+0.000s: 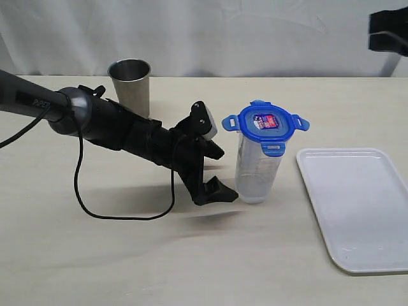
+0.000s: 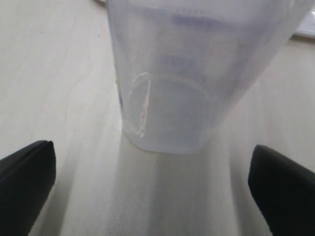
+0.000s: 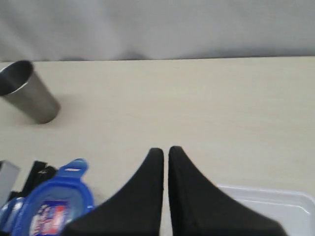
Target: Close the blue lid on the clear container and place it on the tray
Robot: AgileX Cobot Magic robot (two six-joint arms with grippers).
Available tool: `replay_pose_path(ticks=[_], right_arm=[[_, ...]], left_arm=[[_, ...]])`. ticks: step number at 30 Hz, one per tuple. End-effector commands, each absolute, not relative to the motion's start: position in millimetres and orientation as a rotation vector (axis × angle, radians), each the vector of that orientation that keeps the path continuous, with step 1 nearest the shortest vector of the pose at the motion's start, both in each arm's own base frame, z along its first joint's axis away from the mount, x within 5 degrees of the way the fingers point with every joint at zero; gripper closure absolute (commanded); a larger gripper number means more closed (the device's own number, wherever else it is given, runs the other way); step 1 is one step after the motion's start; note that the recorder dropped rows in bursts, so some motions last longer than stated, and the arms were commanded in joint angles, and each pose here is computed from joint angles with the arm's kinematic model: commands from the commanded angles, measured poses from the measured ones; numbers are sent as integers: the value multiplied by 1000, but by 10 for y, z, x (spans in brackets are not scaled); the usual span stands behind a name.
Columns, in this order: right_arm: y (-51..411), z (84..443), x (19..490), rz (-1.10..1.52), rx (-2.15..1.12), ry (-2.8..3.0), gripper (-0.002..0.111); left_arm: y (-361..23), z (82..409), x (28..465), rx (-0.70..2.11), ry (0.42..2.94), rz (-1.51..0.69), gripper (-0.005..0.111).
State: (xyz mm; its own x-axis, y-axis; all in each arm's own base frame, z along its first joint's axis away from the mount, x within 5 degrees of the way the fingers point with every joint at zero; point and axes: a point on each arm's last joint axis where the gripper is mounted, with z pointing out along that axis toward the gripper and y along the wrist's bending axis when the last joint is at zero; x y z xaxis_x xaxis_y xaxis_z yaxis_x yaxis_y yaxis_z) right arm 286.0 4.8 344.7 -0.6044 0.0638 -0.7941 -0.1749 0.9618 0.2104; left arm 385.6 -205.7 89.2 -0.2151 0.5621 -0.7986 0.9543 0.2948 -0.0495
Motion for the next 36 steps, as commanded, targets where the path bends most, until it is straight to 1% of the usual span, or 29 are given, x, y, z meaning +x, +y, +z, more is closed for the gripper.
replay_pose_path(ticks=[1,3,7,9,12,16,20,26,29,31,32,33,36], right_arm=[[-404,3380,2869,320,155,2192,104],[-472,3349,2897,360,183,2183,104],[-416,3338,2903,449,128,2185,104],[-379,3342,2898,474,92,2185,104],[-365,3333,2888,487,76,2198,104],[-363,3330,2885,488,72,2202,104],[-361,3330,2884,490,71,2204,104],[-360,3329,2883,491,70,2205,104],[-360,3329,2883,491,70,2205,104],[-360,3329,2883,491,70,2205,104],[-360,3329,2883,491,70,2205,104],[-360,3329,2883,491,70,2205,104],[-363,3330,2885,488,72,2202,104]], left_arm=[[-2097,917,3859,1369,1849,-731,7],[-2098,918,3858,1370,1848,-733,7],[-2092,915,3873,1353,1859,-718,7],[-2087,942,3947,1199,1910,-710,7],[-2029,975,3968,1173,1887,-765,7],[-1832,1046,3995,1255,1795,-868,7],[-1568,1056,4099,1213,1811,-843,7],[-1393,1036,4172,1175,1849,-784,7],[-1333,994,4235,1127,1916,-669,7],[-1258,924,4282,1092,2018,-465,7],[-1250,899,4271,1104,2044,-400,7],[-1192,868,4285,1101,2088,-271,7],[-1072,916,4288,1081,2137,-45,7]])
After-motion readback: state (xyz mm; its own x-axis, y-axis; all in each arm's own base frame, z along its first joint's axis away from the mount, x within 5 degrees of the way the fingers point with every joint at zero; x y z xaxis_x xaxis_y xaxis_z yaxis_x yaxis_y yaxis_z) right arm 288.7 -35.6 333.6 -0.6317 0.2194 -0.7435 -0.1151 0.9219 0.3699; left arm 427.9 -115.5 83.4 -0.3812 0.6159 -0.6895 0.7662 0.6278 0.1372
